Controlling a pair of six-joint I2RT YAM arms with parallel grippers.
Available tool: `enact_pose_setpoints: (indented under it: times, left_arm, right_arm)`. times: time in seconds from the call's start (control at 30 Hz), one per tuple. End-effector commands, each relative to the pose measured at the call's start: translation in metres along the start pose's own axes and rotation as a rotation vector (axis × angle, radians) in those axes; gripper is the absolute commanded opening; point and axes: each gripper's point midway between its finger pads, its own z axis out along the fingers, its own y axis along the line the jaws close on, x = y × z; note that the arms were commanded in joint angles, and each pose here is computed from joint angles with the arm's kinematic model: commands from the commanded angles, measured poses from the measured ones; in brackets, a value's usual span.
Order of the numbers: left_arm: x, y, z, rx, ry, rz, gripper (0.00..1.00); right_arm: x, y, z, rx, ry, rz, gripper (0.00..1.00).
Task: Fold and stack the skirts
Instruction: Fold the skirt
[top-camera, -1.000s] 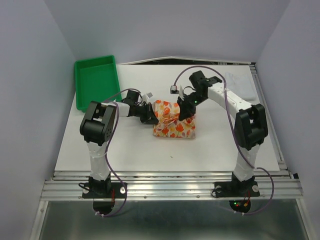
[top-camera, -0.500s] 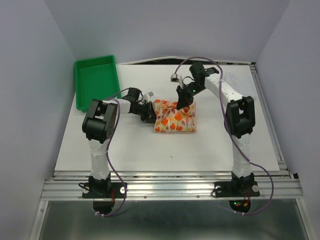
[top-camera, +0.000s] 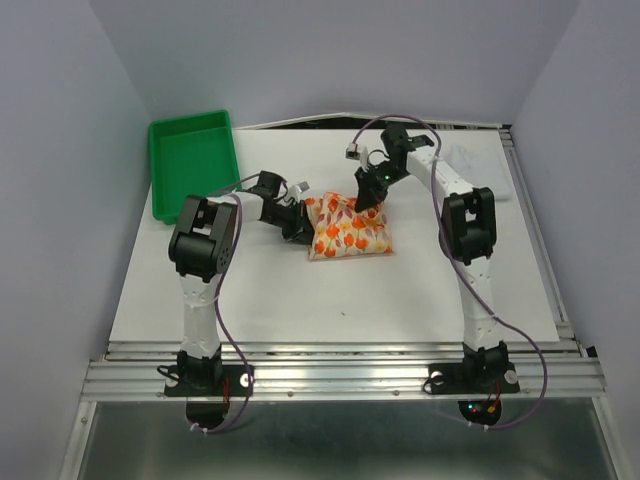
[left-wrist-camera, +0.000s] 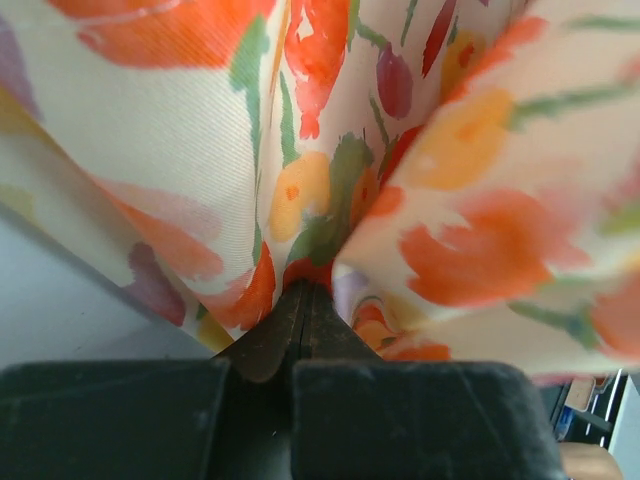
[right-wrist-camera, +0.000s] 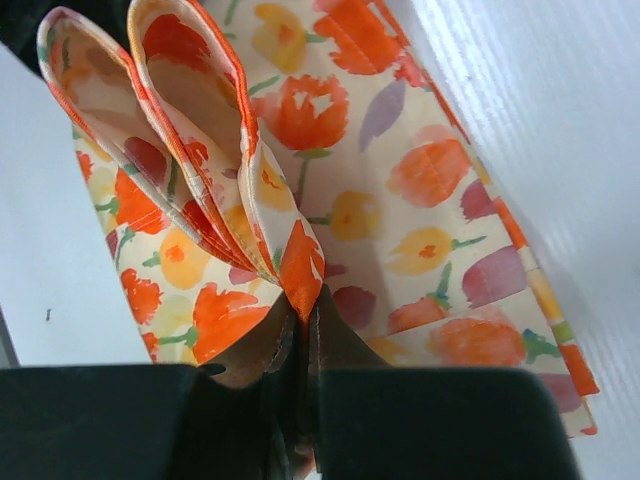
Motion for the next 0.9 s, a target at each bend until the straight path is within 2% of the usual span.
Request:
enact_pose_setpoints:
  times: [0.0, 0.1, 0.2, 0.33, 0.47, 0.67, 0.87]
  left_arm:
    - [0.012, 0.083, 0.009, -0.281, 0.015, -0.002, 0.0]
    - [0.011, 0.086, 0.009, -0.281, 0.014, -0.003, 0.0]
    - [0.009, 0.086, 0.01, -0.281, 0.009, -0.006, 0.0]
    - [0.006, 0.082, 0.006, -0.278, -0.005, 0.002, 0.0]
    - [-0.015, 0.067, -0.01, -0.265, -0.098, 0.03, 0.0]
    - [-0.051, 0.031, -0.052, -0.203, -0.283, 0.068, 0.0]
    - [-0.066, 0.007, -0.071, -0.165, -0.343, 0.116, 0.0]
  right_arm:
    - [-0.029, -0.031, -0.003, 0.112, -0.093, -0.054, 0.01]
    - [-0.035, -0.048, 0.003, 0.173, -0.143, -0.04, 0.01]
    - [-0.024, -0.064, 0.012, 0.216, -0.121, -0.011, 0.01]
    - [0.015, -0.086, 0.036, 0.231, -0.025, 0.027, 0.01]
    - [0.041, -0.076, 0.047, 0.185, 0.05, 0.044, 0.01]
    - [0.057, -0.046, 0.061, 0.134, 0.108, -0.026, 0.01]
    - [0.073, -0.02, 0.068, 0.097, 0.157, -0.016, 0.01]
